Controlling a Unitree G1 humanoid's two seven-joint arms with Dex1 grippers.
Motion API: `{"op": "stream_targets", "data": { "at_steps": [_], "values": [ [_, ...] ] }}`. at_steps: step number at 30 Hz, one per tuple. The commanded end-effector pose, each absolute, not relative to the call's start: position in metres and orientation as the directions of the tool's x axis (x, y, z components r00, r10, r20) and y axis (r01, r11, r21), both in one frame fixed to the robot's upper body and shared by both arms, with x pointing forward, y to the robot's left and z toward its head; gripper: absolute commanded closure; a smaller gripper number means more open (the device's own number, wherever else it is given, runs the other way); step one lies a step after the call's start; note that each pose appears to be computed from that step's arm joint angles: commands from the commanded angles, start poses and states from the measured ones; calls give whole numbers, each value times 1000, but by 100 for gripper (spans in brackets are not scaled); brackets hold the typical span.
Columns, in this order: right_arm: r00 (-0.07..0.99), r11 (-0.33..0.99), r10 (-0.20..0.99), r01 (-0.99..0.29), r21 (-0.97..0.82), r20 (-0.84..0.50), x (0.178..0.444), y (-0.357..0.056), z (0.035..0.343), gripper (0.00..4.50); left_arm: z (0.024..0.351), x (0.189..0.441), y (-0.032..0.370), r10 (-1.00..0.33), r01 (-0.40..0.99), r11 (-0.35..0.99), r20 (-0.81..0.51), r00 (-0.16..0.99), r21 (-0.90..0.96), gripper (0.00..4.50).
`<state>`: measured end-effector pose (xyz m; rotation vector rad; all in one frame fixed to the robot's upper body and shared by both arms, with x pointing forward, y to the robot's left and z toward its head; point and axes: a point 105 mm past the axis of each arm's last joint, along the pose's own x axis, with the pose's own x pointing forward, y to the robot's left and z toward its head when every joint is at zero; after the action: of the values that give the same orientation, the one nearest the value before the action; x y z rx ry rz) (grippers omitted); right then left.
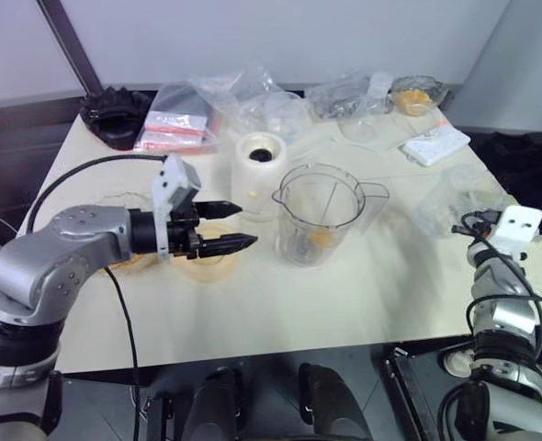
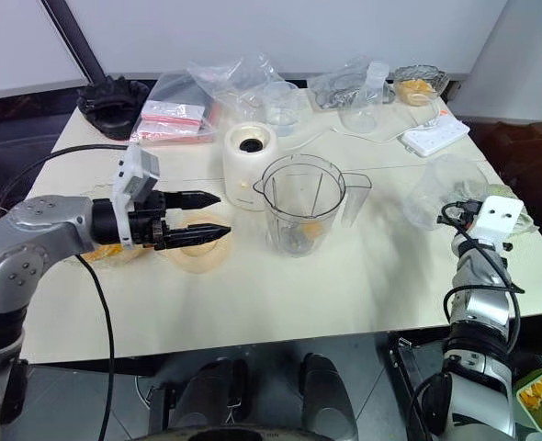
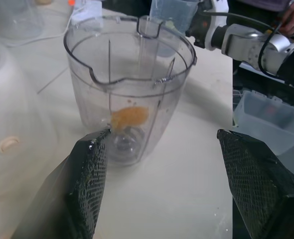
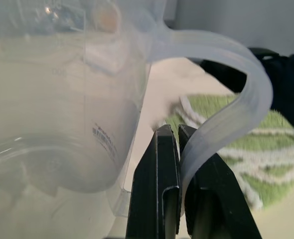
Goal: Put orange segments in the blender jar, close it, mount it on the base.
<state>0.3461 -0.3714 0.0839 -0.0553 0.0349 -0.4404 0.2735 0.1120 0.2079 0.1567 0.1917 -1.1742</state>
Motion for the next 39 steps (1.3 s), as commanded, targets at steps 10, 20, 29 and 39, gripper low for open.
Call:
{"op": "stream_targets", "data": {
  "at_steps": [10, 20, 29, 39],
  "values": [
    [889, 888, -457, 454, -73, -22, 344, -374, 66, 443, 215, 269, 113, -895, 923, 379, -227, 385, 68, 99],
    [894, 892, -444, 436, -115, -54, 344, -370, 56, 443, 214, 270, 112, -899, 925, 374, -220, 378, 62, 99],
    [883, 884, -460, 446, -144, -91, 341, -374, 45, 164, 214, 273, 109, -903, 927, 369, -214, 373, 63, 99],
    [879, 869, -475, 462, -178, -42, 316, -361, 40, 9, 208, 271, 104, -912, 933, 360, -201, 358, 27, 99]
  ]
}}
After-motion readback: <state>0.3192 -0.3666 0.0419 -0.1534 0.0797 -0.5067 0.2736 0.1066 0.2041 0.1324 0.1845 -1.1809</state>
